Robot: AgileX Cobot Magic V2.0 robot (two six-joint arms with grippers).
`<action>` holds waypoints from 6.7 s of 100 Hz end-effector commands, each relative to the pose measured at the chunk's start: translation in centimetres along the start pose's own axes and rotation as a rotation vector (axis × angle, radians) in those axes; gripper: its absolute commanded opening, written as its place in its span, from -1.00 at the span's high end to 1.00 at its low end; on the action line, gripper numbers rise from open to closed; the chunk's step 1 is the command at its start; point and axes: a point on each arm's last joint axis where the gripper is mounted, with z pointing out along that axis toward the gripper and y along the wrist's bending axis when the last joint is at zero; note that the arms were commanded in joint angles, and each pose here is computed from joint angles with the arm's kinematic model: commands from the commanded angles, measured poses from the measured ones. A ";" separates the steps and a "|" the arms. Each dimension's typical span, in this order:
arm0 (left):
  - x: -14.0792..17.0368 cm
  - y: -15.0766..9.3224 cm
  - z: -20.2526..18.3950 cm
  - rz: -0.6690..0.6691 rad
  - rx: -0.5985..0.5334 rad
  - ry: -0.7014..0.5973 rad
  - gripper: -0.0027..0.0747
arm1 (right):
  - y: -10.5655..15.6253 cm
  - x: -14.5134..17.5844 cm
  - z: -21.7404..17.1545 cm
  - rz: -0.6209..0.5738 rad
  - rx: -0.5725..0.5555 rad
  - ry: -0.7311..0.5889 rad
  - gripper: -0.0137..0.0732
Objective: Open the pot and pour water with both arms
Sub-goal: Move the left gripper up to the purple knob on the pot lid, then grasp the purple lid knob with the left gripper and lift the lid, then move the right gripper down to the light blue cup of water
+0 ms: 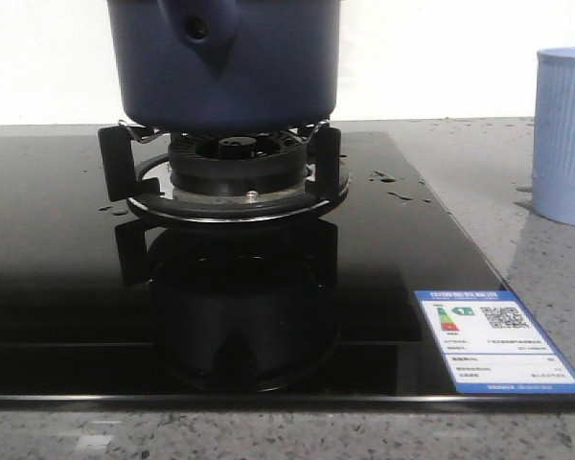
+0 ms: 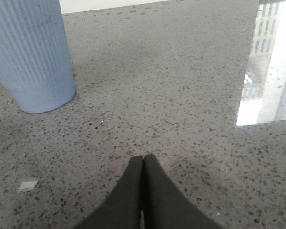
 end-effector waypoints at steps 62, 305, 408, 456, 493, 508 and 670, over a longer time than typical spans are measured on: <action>0.6 0.0 0.2 -0.019 0.010 -0.036 0.98 | -0.1 0.6 0.2 -0.023 0.005 -0.007 0.86; -21.2 -10.6 2.8 0.164 1.131 -0.219 -0.27 | 7.8 -17.1 -3.7 -0.148 -0.784 -0.113 -0.34; -24.3 -15.0 19.6 0.228 1.040 -0.134 -0.68 | 7.4 -17.6 -3.4 -0.124 -0.722 -0.161 -0.76; -24.0 -15.6 21.1 0.118 1.101 -0.129 -0.57 | 7.4 -17.6 -3.4 -0.122 -0.718 -0.164 -0.75; -23.9 -17.0 20.6 0.128 1.126 -0.145 -0.12 | 7.4 -17.7 -3.3 -0.120 -0.711 -0.169 -0.75; -23.9 -16.9 20.9 0.132 1.088 -0.141 -0.10 | 7.3 -17.8 -3.3 -0.116 -0.701 -0.177 -0.75; -32.7 -10.0 9.5 0.095 0.969 -0.518 0.30 | 5.1 -12.1 7.5 -0.179 -0.245 0.024 -0.75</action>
